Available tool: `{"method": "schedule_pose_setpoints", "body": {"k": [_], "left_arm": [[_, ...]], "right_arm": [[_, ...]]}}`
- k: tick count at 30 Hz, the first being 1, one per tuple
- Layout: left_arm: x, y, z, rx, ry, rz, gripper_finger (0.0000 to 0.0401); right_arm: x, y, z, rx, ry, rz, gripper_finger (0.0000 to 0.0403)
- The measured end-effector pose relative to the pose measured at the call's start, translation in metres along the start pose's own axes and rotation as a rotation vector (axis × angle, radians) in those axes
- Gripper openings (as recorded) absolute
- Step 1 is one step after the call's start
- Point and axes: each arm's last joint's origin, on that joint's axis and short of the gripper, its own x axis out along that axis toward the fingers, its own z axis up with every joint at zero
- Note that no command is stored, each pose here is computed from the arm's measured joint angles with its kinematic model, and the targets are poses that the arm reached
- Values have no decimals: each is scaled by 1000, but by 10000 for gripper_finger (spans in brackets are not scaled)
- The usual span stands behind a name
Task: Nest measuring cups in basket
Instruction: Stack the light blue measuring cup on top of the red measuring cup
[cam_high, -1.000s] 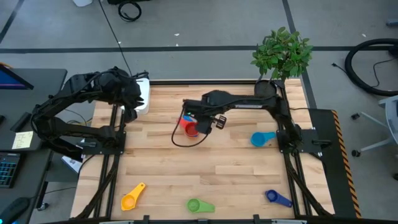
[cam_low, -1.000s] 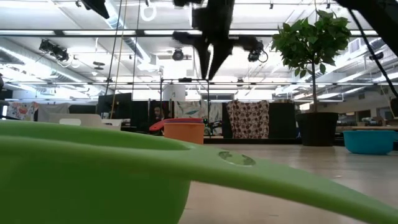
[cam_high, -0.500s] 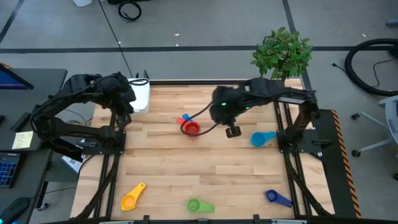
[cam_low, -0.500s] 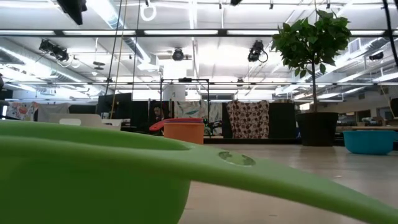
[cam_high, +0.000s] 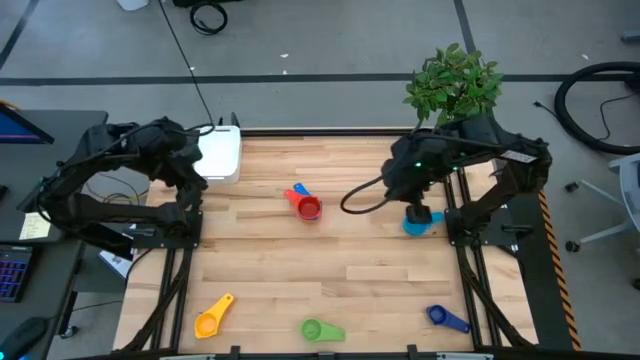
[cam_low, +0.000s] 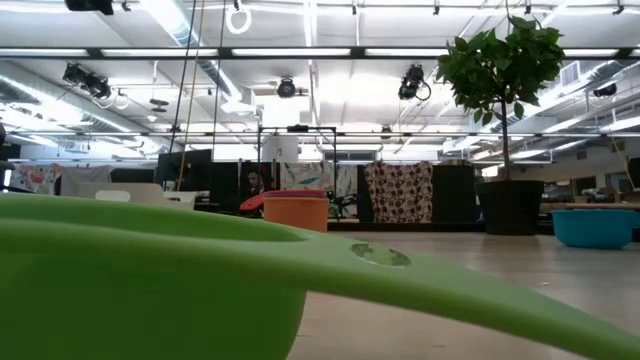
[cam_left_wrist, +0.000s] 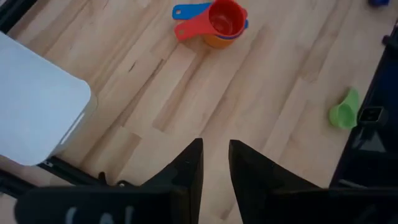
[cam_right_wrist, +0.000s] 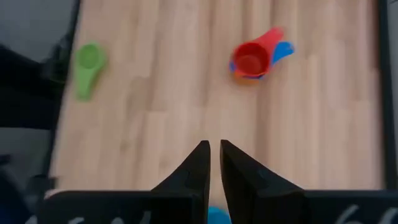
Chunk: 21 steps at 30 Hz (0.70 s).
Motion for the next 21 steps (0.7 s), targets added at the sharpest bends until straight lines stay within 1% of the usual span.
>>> {"method": "schedule_pose_setpoints", "body": {"k": [5,8,11,16,21], "left_arm": [[-9,2,-9,-78,-38,-13,82],[-12,2,-13,-104,-53,-19,82],[-14,3,-16,-101,-65,-24,82],[-18,4,-20,-99,-76,-40,82],[-22,4,-26,-95,-84,-82,82]], "right_arm": [[-4,6,-8,126,13,108,41],[1,10,-14,157,58,152,40],[11,14,-18,183,105,162,40],[26,23,-25,176,185,189,40],[44,28,-32,156,262,164,34]]}}
